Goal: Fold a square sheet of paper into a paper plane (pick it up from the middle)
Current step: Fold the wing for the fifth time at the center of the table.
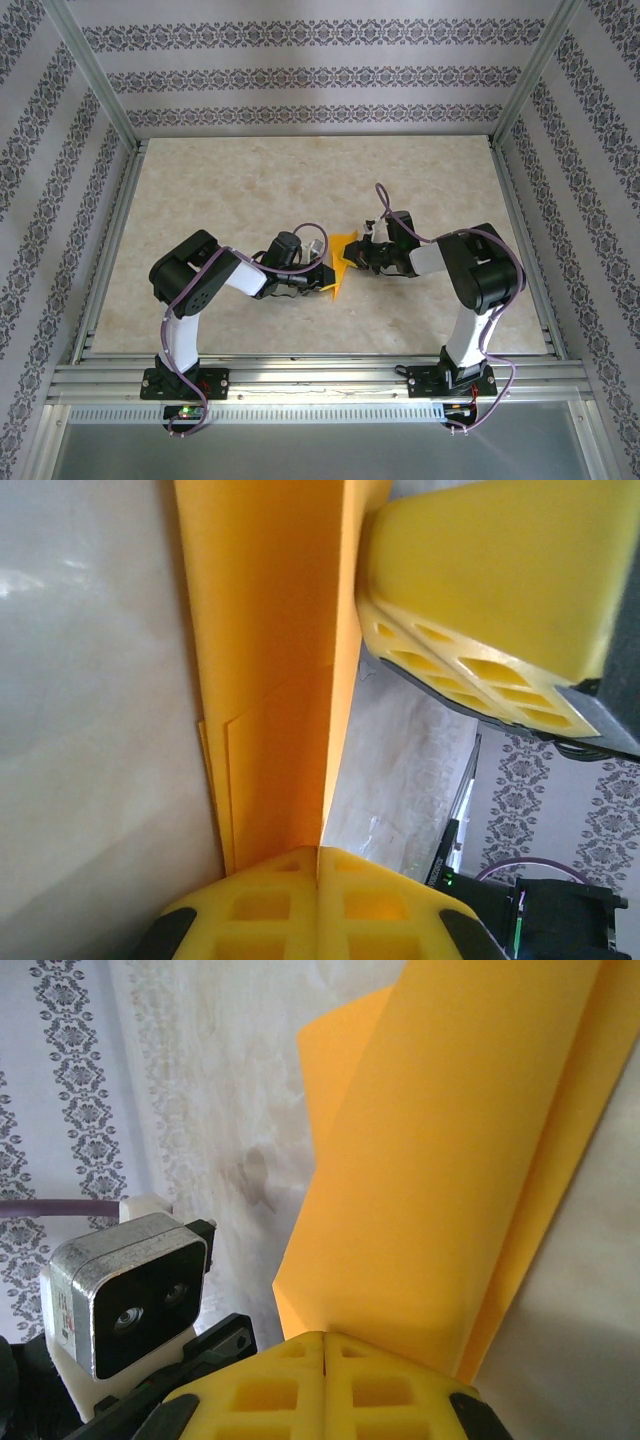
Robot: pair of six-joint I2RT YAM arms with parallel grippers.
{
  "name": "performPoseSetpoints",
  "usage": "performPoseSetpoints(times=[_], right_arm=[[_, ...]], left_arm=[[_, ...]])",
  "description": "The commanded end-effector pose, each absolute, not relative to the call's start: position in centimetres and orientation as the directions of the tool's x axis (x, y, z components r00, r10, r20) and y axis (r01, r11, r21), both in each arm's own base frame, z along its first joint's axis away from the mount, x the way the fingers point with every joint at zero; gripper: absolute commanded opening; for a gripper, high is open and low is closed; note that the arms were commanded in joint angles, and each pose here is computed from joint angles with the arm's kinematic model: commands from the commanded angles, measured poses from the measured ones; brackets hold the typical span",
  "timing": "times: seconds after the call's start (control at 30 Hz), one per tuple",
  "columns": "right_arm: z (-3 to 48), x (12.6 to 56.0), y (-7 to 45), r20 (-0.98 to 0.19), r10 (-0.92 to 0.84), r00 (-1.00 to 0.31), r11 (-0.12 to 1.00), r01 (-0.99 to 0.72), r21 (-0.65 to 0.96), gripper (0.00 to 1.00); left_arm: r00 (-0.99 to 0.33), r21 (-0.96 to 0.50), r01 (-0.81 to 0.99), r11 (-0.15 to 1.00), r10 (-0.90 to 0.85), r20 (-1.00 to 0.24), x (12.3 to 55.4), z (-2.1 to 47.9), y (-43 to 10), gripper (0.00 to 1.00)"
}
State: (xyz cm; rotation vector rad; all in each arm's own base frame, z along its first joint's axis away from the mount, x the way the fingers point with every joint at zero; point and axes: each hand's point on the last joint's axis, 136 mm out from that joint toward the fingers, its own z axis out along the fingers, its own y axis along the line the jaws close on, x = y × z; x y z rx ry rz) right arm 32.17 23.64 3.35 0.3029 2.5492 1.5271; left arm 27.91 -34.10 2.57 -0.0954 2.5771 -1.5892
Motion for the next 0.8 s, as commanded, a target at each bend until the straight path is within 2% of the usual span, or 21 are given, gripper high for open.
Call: performPoseSetpoints(times=[0.0,0.33,0.67,0.77], right_arm=[[3.7,33.0,23.8,-0.064,0.237,-0.97,0.447,0.051,0.893,0.05],[2.2,33.2,23.6,-0.034,0.249,-0.968,0.473,0.091,0.876,0.05],[0.3,32.2,23.6,-0.015,0.236,-0.972,0.554,0.121,0.824,0.05],[-0.1,32.1,23.4,-0.001,0.243,-0.97,0.575,0.143,0.805,0.04]], left_arm=[[-0.986,-0.86,-0.093,0.501,-0.169,0.008,27.7,-0.4,-32.2,0.0],[-0.984,-0.851,-0.113,0.512,-0.177,0.024,27.5,-0.8,-31.9,0.0],[-0.981,-0.838,-0.129,0.531,-0.191,0.031,27.3,-1.3,-31.4,0.0],[-0.982,-0.834,-0.128,0.537,-0.188,0.03,27.1,-1.2,-31.3,0.08]])
